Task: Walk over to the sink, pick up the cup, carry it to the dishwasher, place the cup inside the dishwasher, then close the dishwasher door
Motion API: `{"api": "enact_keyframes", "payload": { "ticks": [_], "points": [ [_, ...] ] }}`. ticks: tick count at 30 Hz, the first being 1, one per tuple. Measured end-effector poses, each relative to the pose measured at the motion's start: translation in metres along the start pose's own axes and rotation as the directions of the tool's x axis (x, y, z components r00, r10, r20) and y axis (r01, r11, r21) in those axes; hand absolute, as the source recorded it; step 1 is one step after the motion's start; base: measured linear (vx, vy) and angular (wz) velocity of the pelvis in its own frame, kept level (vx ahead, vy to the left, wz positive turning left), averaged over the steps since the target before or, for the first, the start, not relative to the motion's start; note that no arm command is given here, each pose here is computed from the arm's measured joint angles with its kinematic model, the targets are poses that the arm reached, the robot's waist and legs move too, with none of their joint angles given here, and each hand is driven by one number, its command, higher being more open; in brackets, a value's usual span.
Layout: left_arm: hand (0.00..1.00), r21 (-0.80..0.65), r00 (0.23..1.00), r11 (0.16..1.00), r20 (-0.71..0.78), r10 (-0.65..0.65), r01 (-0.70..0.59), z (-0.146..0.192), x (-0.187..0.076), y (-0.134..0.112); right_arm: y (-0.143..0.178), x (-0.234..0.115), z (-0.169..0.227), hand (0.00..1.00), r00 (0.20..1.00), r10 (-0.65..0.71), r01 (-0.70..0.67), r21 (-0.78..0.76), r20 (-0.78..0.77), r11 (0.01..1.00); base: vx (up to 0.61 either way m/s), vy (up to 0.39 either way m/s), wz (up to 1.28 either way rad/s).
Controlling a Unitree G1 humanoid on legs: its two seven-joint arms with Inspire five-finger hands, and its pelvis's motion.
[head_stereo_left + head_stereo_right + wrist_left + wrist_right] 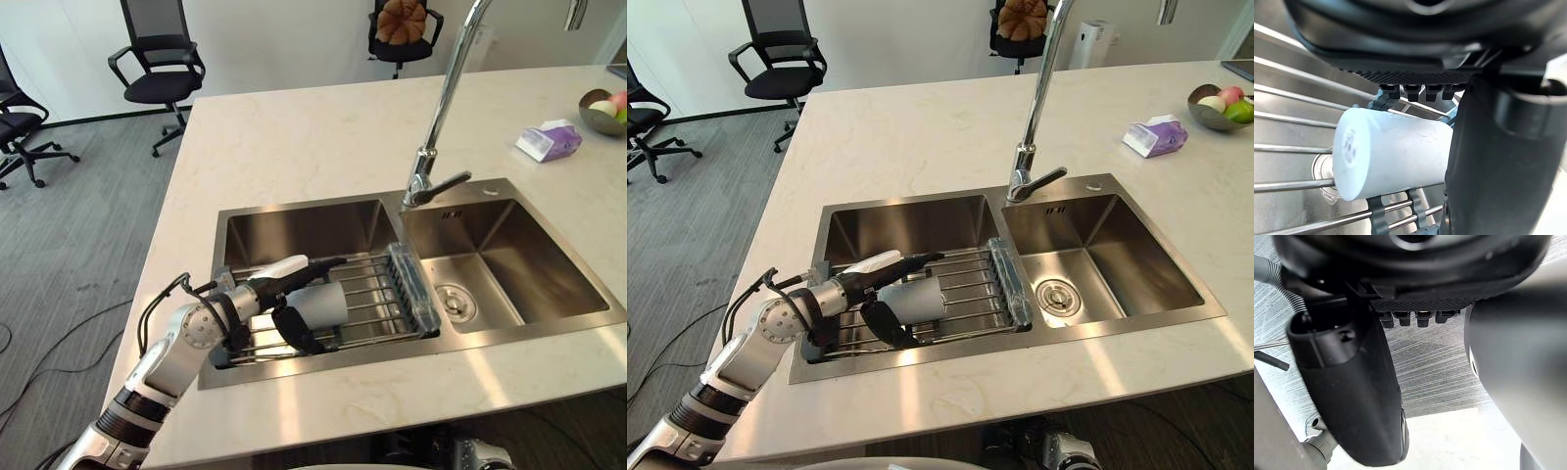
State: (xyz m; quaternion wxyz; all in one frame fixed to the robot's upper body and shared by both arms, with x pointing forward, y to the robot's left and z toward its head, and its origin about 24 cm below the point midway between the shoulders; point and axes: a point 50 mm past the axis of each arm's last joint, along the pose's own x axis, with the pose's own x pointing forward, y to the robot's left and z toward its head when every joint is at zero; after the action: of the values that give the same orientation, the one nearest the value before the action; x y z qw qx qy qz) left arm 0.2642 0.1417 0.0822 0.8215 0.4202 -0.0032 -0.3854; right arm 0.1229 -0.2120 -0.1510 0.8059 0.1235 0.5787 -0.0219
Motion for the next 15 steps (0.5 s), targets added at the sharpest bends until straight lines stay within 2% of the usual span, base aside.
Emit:
{"api": "enact_keyframes", "payload": {
  "ticks": [2, 7, 15],
  "points": [
    [1.00, -0.033, 1.000, 0.999, -0.012, 0.000, -0.001, -0.002, 0.002, -0.001, 0.000, 0.000, 0.000, 1.00, 1.000, -0.001, 0.001, -0.001, -0.004, 1.000, 0.00, 0.000, 0.00],
    [1.00, -0.253, 0.996, 0.967, -0.087, -0.036, 0.013, -0.021, 0.011, -0.008, -0.001, 0.000, -0.001, 1.00, 1.000, -0.007, 0.006, -0.018, -0.026, 1.000, 0.00, 0.000, 0.00],
    [1.00, -0.442, 0.986, 0.897, -0.138, -0.096, 0.025, -0.039, 0.014, -0.017, -0.001, -0.001, -0.003, 1.00, 0.998, -0.010, 0.009, -0.016, -0.057, 1.000, -0.03, 0.003, -0.04]
  ]
}}
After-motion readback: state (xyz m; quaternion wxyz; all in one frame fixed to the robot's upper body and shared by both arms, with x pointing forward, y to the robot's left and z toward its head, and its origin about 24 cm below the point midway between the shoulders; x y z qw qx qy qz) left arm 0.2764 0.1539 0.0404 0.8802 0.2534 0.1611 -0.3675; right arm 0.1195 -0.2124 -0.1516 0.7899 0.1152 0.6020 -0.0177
